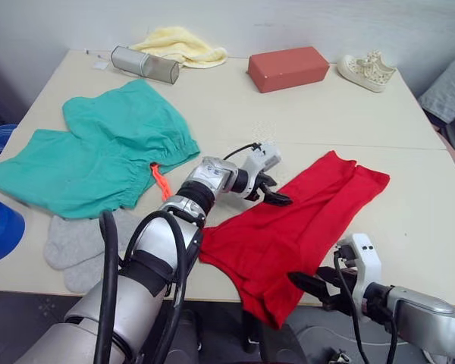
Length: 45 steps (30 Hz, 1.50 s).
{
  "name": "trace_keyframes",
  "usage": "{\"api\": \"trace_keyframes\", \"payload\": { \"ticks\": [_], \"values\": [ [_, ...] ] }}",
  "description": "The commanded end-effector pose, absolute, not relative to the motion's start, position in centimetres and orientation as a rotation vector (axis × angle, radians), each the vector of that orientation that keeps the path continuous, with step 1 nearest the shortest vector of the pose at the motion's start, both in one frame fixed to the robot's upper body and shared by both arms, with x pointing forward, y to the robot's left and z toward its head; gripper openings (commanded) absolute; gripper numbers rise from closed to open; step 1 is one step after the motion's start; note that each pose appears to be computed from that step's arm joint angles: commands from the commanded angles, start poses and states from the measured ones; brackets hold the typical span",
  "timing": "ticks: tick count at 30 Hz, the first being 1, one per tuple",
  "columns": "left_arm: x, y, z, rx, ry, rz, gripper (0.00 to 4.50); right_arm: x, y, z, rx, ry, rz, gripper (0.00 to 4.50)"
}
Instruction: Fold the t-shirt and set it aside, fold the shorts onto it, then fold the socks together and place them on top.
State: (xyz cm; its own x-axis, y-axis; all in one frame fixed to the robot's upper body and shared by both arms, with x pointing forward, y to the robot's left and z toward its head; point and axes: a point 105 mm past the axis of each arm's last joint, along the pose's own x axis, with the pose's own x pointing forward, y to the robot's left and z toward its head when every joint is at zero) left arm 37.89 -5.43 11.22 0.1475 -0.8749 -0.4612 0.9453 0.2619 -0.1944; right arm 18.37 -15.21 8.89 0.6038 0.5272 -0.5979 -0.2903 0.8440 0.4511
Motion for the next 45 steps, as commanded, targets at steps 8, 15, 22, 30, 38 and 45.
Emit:
{"api": "trace_keyframes", "payload": {
  "ticks": [8, 15, 22, 30, 38, 45],
  "values": [
    [36.8, -5.9, 8.0, 0.198, 0.590, -1.307, 1.06, 18.3, -14.9, 8.3, 0.354, 0.833, 0.490, 1.40],
    [38.3, -4.9, 8.8, 0.096, 0.521, -1.214, 0.00, 18.8, -15.9, 8.8, 0.327, 0.803, 0.469, 0.05],
    [39.6, -2.6, 9.6, 0.013, 0.477, -1.142, 0.00, 19.1, -18.2, 9.9, 0.277, 0.768, 0.429, 0.05],
    [39.8, -0.8, 9.6, -0.070, 0.434, -1.076, 0.00, 20.3, -20.9, 10.6, 0.167, 0.764, 0.423, 0.05],
    [38.8, 1.0, 11.3, -0.143, 0.303, -0.905, 0.00, 22.2, -21.7, 10.3, 0.090, 0.755, 0.448, 0.05],
    [37.1, 3.9, 12.1, -0.058, 0.255, -0.798, 0.00, 23.6, -21.7, 10.3, 0.044, 0.749, 0.494, 0.05]
  ]
}}
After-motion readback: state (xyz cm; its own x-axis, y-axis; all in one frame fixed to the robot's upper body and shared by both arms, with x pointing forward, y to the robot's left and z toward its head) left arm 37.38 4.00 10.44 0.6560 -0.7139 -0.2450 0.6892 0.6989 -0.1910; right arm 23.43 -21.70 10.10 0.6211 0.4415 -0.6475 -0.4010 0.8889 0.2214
